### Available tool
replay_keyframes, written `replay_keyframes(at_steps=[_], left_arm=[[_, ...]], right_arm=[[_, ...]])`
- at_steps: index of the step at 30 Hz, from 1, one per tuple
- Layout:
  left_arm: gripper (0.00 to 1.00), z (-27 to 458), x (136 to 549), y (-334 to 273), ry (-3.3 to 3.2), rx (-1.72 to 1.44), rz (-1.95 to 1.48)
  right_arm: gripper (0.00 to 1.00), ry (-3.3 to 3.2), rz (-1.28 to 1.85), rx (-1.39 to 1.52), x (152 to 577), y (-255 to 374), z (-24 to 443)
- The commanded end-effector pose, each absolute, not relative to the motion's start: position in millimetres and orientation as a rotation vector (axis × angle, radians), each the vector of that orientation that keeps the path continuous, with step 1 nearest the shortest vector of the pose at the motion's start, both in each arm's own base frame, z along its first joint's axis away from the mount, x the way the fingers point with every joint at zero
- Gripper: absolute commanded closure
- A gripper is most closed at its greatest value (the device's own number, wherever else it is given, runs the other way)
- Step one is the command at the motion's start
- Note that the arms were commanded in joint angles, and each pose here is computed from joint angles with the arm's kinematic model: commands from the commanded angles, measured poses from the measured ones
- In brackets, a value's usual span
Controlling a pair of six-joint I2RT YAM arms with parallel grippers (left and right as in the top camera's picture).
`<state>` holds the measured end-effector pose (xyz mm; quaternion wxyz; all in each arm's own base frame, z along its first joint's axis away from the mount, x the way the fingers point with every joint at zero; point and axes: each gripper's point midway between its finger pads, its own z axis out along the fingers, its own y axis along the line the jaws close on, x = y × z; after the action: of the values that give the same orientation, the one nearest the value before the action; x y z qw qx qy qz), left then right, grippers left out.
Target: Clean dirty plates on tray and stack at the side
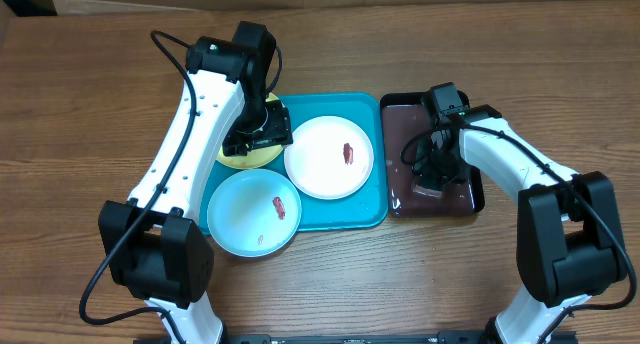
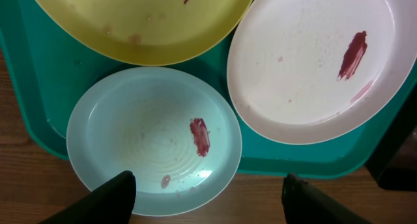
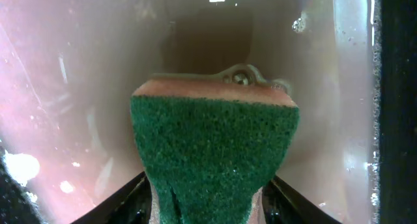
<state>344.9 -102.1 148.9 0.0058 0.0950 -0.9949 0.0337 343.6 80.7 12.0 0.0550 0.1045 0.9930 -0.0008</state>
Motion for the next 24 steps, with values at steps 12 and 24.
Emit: replay_keyframes(at_steps=[12, 24], left_arm=[[0.27, 146.1, 343.6, -105.0, -3.105, 0.29, 0.105], [0.27, 146.1, 343.4, -105.1, -3.104, 0.29, 0.105]], right_arm=[[0.53, 2.975, -0.008, 0.326, 355.7, 81.5, 23.5], [0.6, 2.98, -0.011, 0.321, 354.7, 81.4, 24.0]])
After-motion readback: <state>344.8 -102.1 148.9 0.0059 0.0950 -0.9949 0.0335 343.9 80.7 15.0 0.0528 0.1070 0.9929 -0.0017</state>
